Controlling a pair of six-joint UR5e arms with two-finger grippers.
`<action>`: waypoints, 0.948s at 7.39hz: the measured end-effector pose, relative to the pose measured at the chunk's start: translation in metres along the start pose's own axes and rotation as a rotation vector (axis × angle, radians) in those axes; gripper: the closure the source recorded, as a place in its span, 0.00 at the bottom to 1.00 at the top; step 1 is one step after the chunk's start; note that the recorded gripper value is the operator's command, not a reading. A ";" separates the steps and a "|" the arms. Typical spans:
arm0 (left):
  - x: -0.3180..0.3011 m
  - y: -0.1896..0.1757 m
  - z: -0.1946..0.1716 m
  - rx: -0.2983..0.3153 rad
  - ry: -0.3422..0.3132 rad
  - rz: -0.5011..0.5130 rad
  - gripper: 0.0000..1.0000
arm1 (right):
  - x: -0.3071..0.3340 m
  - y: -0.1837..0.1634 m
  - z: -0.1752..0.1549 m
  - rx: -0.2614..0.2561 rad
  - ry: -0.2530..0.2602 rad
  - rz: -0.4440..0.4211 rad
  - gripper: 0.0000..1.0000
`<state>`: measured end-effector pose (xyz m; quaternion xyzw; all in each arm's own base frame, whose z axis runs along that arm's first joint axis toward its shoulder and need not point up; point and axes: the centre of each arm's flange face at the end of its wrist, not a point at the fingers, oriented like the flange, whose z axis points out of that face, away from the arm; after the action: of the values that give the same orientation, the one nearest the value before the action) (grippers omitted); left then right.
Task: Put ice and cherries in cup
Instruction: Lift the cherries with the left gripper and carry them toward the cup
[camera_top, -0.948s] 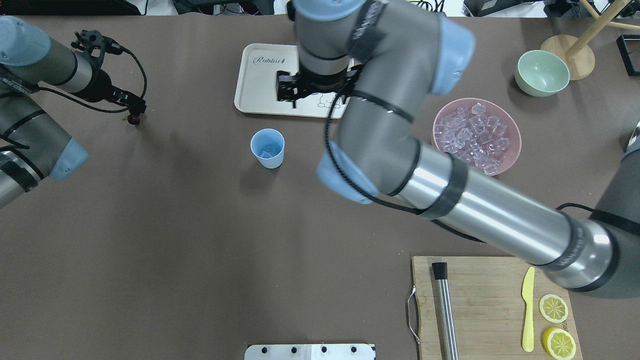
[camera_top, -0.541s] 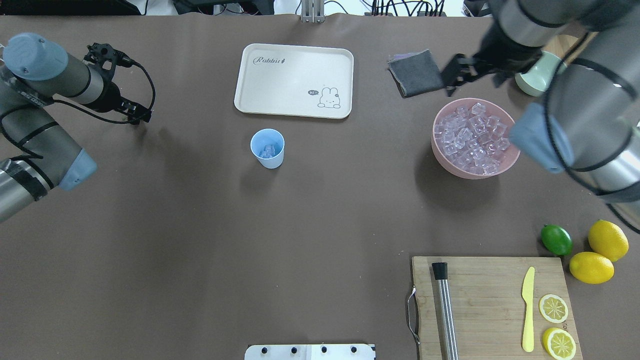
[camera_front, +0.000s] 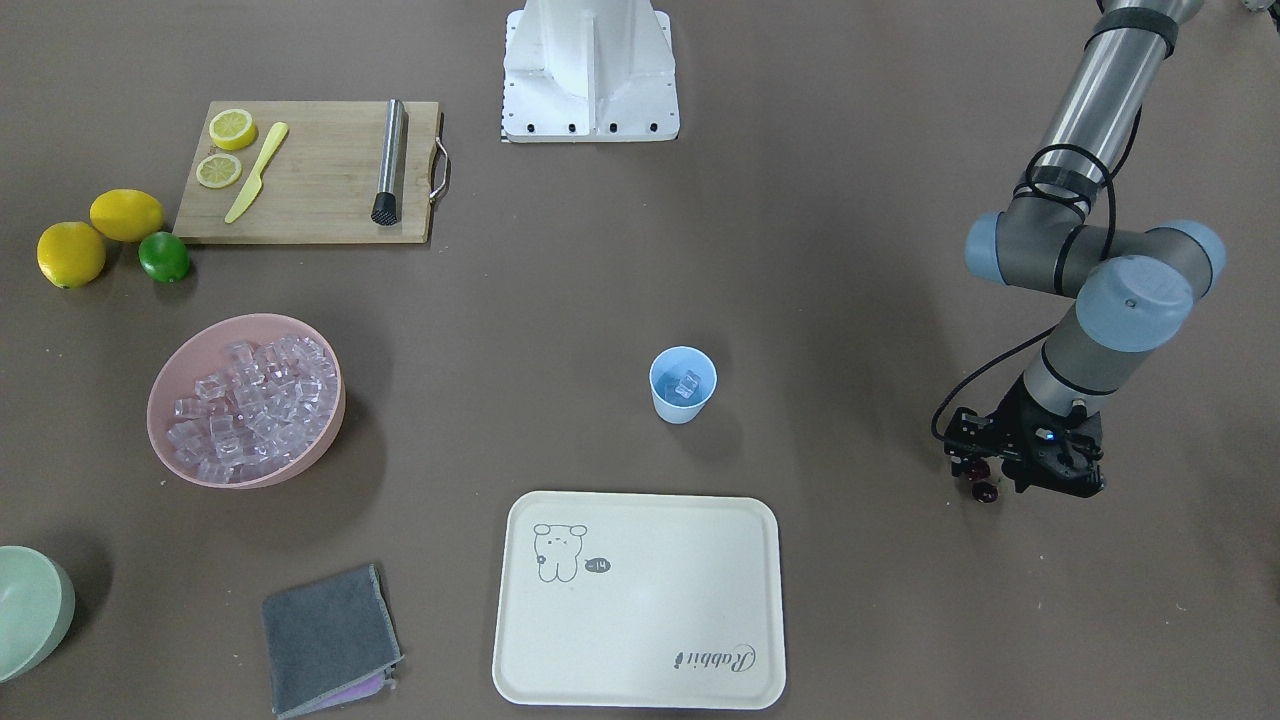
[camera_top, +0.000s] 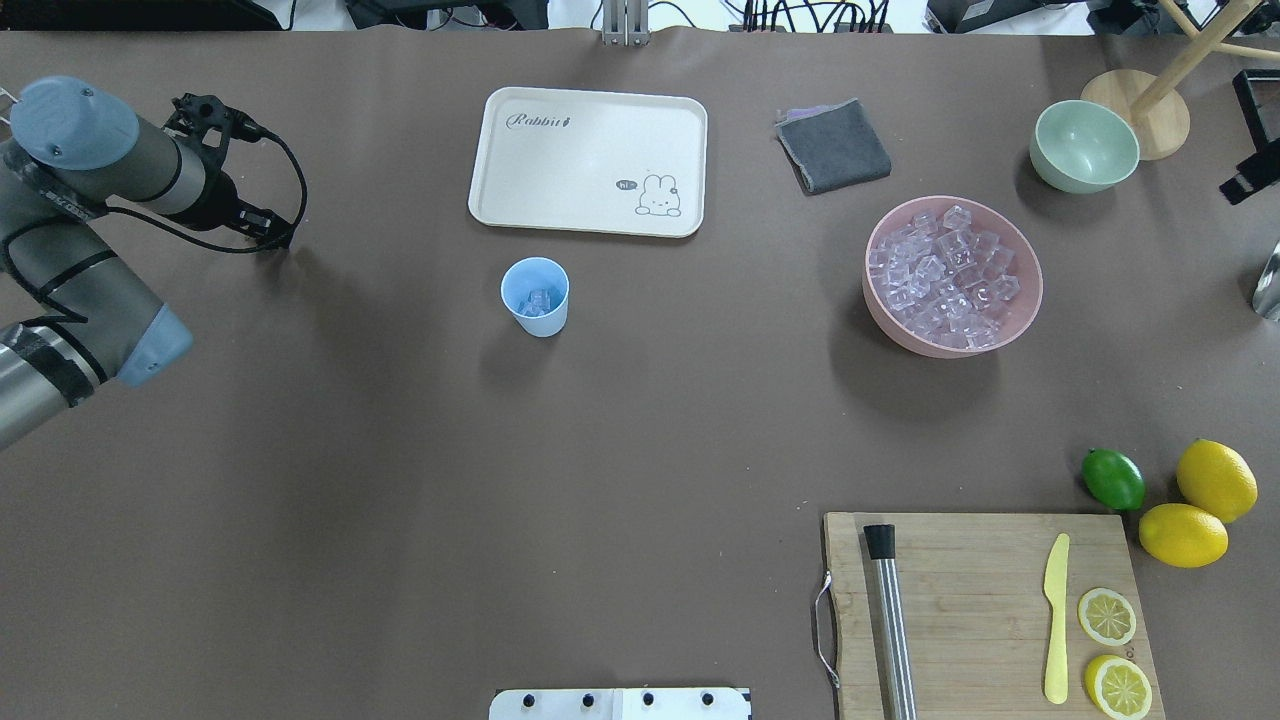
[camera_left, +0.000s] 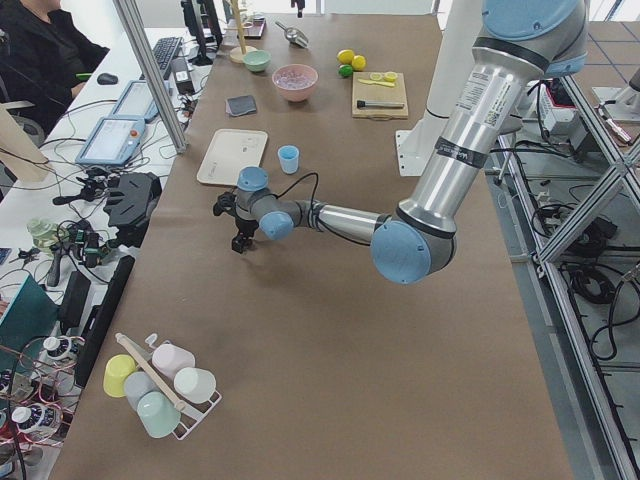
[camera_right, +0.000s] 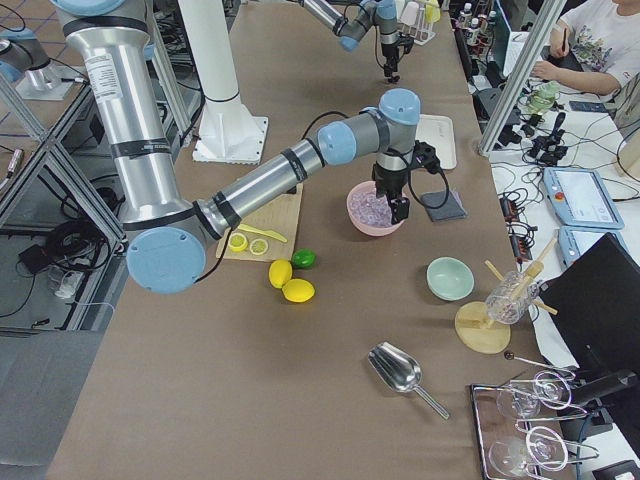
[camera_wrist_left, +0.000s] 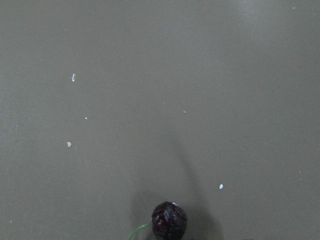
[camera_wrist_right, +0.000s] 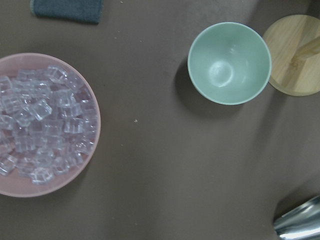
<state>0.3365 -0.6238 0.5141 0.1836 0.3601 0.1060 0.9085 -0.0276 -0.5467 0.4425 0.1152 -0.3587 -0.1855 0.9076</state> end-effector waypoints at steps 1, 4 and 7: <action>-0.001 0.000 0.000 -0.001 -0.001 -0.001 0.66 | 0.053 0.016 -0.005 0.004 -0.028 -0.036 0.01; -0.003 -0.004 -0.003 0.002 -0.005 -0.021 0.85 | 0.135 0.052 0.001 -0.025 -0.016 -0.085 0.01; -0.002 -0.008 -0.008 0.009 -0.001 -0.069 1.00 | 0.165 0.076 0.028 -0.097 0.017 -0.063 0.01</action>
<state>0.3305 -0.6294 0.5068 0.1749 0.3664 0.0730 0.9110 0.0840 -0.5497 0.5888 0.0839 -0.3376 -0.2301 0.9089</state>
